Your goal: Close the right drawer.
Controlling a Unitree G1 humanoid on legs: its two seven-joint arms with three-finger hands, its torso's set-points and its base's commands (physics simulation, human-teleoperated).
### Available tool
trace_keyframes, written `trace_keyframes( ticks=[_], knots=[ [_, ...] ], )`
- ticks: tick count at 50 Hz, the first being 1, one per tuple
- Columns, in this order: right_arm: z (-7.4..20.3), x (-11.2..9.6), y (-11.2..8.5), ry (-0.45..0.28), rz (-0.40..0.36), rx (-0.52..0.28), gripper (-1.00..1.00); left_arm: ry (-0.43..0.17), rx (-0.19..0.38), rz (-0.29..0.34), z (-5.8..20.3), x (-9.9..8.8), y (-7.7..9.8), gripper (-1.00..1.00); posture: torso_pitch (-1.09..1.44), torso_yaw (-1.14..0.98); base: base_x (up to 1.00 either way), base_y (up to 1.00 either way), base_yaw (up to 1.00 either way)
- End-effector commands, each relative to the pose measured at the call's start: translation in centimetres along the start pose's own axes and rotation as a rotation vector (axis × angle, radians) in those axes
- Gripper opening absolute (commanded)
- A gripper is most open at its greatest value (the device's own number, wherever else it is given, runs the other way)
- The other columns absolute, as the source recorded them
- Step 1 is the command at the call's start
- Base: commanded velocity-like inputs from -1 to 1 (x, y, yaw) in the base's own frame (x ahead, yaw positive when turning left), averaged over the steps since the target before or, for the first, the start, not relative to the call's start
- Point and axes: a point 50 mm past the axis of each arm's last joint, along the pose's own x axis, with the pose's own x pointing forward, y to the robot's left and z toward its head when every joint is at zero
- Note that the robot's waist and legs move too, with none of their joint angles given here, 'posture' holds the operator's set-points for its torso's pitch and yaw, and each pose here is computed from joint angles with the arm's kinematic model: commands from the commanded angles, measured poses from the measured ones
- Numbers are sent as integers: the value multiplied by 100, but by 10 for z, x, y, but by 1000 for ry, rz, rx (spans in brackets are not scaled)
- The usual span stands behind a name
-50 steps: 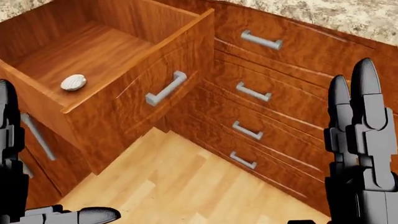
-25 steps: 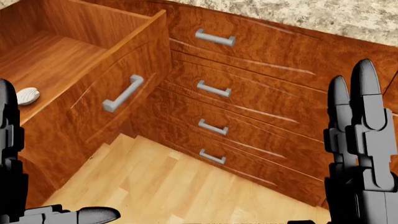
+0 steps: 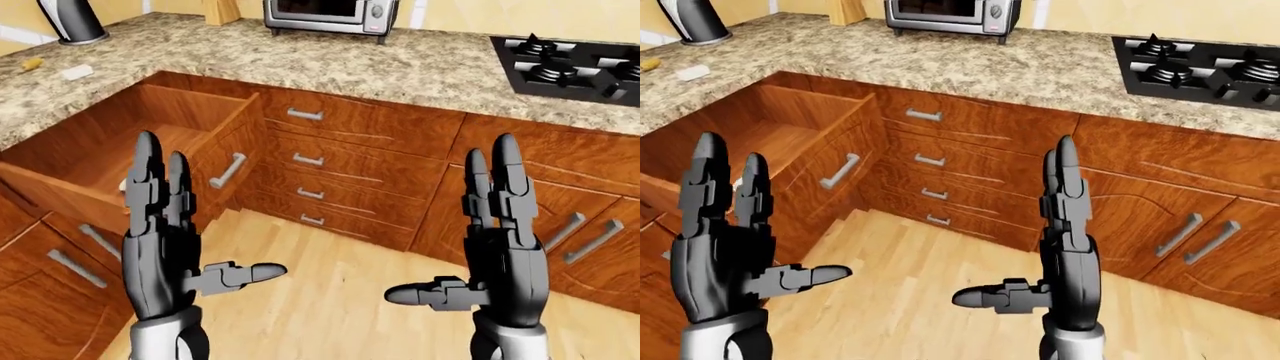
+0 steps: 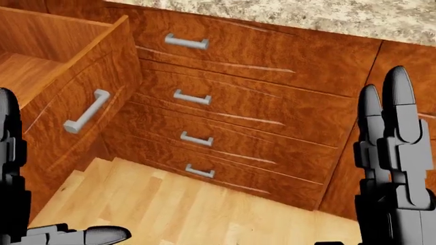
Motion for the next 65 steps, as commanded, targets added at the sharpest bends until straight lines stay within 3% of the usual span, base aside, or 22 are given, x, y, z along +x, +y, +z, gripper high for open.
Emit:
trace_keyframes(
  ticks=[1,65],
  knots=[
    [11,3,0,-70,-2,4,100,-69,1,-1,12,2,0,100,0,0,0,0,-23],
    [9,4,-2,-45,-15,25,100,-69,-1,-1,11,1,0,100,0,0,0,0,-11]
  ],
)
